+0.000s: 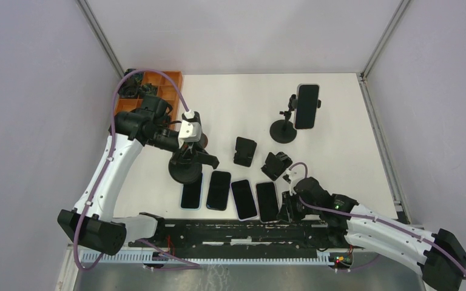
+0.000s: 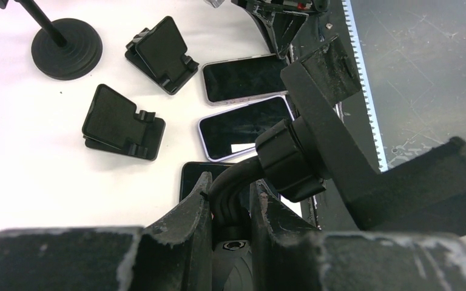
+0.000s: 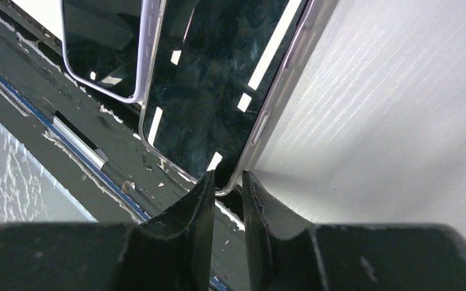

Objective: Remove the phone from the phone stand

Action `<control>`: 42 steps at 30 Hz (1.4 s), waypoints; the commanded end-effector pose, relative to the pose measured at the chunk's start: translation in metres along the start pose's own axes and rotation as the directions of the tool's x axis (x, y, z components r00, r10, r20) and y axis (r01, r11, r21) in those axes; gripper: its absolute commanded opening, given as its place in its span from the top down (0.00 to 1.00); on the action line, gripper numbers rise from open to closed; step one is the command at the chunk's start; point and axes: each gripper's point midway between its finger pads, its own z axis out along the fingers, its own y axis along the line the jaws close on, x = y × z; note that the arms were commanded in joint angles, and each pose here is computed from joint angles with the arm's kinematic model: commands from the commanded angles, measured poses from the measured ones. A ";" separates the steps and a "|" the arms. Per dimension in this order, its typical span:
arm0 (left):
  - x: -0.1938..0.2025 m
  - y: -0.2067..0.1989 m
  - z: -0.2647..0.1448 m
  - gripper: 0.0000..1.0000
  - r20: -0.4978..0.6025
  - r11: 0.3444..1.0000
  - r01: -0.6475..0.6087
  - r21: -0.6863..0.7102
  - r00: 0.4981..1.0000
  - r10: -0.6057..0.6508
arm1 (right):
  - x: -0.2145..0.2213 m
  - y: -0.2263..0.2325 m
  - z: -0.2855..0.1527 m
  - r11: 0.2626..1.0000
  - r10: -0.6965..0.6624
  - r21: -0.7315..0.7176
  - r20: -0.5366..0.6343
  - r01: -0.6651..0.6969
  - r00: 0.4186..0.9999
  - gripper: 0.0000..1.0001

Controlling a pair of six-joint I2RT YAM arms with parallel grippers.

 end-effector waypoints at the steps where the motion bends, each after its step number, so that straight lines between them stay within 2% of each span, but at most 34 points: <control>1: -0.026 0.005 -0.006 0.98 0.061 0.999 -0.038 -0.027 0.997 0.040 | 0.018 -0.009 -0.012 0.997 0.001 0.082 -0.111 0.008 0.994 0.72; 4: -0.028 0.005 -0.007 0.98 0.060 0.998 -0.049 -0.033 0.997 0.051 | 0.018 -0.014 -0.022 0.992 -0.016 0.122 -0.133 0.032 0.991 0.65; 8: -0.028 0.006 -0.007 0.98 0.060 0.998 -0.046 -0.032 0.997 0.048 | 0.029 -0.013 -0.024 0.994 0.007 0.105 -0.167 0.010 0.986 0.65; 12: -0.027 0.006 -0.007 0.98 0.059 0.998 -0.047 -0.033 0.997 0.049 | 0.033 -0.003 -0.013 0.998 0.055 0.034 -0.145 -0.051 0.988 0.67; 24: -0.029 0.007 -0.007 0.98 0.061 0.998 -0.047 -0.034 0.997 0.049 | 0.002 0.036 0.016 0.986 0.105 -0.127 -0.003 -0.104 0.995 0.73; 31: -0.030 0.008 -0.008 0.98 0.063 0.998 -0.052 -0.036 0.997 0.054 | -0.030 0.036 0.017 0.995 0.075 -0.081 0.114 -0.066 0.991 0.76; 35: -0.032 0.010 -0.007 0.98 0.071 0.998 -0.053 -0.040 0.996 0.055 | -0.040 0.028 0.019 0.999 0.047 -0.023 0.149 -0.044 0.988 0.72; 42: -0.036 0.012 -0.008 0.98 0.080 0.997 -0.058 -0.048 0.995 0.062 | -0.088 0.032 0.010 1.000 0.028 -0.002 0.296 -0.029 0.955 0.62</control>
